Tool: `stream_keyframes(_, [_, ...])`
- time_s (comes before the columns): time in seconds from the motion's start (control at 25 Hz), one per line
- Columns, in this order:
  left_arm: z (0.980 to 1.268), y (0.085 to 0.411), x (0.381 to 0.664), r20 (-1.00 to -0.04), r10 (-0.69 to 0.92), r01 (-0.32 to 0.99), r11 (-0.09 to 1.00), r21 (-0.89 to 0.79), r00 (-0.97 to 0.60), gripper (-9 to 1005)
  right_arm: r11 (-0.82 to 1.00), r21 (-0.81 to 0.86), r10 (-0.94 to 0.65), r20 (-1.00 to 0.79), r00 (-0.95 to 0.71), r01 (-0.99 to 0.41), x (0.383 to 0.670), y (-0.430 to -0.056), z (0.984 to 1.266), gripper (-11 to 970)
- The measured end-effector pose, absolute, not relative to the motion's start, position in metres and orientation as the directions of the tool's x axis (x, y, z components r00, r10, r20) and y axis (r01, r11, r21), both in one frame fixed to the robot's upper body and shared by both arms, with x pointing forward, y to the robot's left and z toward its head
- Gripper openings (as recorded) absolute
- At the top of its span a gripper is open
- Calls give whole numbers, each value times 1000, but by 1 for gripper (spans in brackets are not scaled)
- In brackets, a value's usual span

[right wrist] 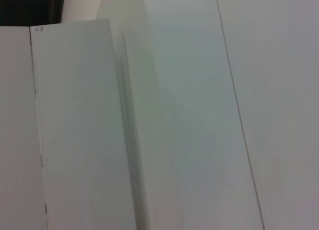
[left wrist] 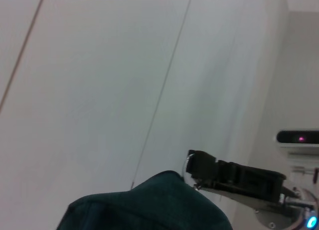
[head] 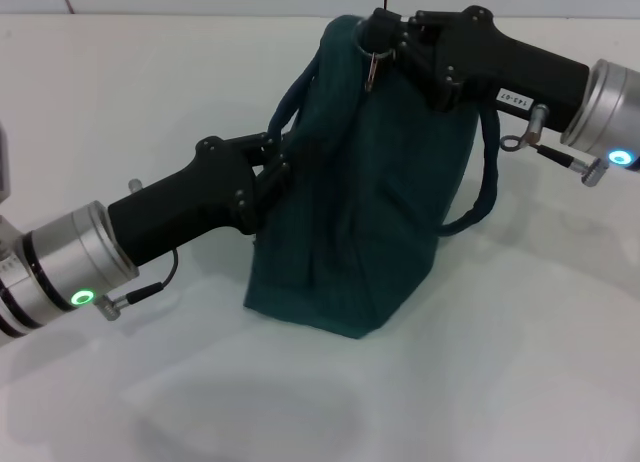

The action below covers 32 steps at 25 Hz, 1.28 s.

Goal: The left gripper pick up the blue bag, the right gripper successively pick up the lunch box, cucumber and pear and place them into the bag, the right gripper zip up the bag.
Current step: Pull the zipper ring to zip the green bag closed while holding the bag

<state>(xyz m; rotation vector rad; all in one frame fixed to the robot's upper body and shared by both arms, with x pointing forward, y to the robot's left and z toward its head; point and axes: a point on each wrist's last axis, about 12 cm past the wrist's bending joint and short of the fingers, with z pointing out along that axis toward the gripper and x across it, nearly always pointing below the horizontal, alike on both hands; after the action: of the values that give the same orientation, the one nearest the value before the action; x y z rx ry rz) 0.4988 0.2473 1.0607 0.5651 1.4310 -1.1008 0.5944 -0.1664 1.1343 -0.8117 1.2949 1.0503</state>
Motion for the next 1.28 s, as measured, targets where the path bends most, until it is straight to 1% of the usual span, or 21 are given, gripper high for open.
stream_keyframes(0.36, [1060, 250, 493, -944, -265, 855, 424, -299, -199, 80, 358, 122, 184, -981, -58, -926, 595, -176, 1136, 8])
stream_keyframes(0.88, [1058, 245, 491, -945, -239, 865, 396, -306, -225, 76, 346, 119, 198, -979, -52, -931, 593, -178, 1138, 8])
stream_keyframes(1.28, [1057, 244, 487, -946, -230, 877, 373, -304, -230, 70, 361, 110, 210, -977, -34, -926, 597, -181, 1143, 8])
